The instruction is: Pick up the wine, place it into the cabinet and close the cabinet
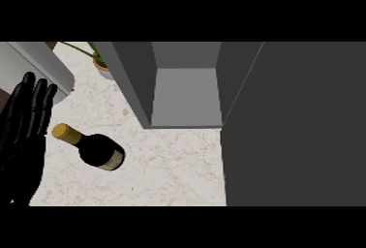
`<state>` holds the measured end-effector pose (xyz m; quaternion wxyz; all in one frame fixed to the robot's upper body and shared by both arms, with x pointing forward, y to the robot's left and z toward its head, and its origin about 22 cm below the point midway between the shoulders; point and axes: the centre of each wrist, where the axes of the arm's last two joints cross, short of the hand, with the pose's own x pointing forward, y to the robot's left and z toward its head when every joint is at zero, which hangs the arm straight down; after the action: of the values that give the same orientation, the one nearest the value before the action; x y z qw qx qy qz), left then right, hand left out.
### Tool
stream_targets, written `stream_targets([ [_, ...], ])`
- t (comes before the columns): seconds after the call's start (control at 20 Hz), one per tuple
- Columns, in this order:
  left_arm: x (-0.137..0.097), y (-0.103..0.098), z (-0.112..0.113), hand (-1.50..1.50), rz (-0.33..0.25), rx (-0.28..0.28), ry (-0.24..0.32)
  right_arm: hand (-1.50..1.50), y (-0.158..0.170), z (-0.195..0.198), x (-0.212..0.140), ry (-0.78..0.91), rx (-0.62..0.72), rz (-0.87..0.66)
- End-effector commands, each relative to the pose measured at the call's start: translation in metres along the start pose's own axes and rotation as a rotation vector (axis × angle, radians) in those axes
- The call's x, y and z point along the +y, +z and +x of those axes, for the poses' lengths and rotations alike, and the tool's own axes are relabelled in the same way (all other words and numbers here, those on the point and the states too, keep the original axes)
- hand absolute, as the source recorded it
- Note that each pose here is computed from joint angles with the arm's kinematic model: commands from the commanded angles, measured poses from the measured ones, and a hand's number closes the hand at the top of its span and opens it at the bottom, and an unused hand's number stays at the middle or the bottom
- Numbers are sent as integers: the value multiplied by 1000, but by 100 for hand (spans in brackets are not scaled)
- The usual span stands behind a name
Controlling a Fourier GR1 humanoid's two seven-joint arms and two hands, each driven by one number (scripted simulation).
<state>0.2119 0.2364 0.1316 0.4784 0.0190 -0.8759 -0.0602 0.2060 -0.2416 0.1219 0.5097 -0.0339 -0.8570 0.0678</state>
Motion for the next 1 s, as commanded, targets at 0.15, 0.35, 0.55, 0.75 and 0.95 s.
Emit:
stream_targets([
  [0.15,-15,22,7,-150,-65,-1,69,-150,24,8,-25,-67,-27,33],
  [0.35,-47,40,-9,-150,-73,203,384,-150,36,19,12,-204,78,226],
  [0.55,-47,44,30,-150,-86,205,400,-150,42,42,12,-200,98,249],
  [0.75,-52,25,54,-150,-79,194,419,-150,23,54,-15,-194,99,242],
  [0.95,-55,46,62,-150,-86,196,401,-150,40,72,-3,-210,88,252],
])
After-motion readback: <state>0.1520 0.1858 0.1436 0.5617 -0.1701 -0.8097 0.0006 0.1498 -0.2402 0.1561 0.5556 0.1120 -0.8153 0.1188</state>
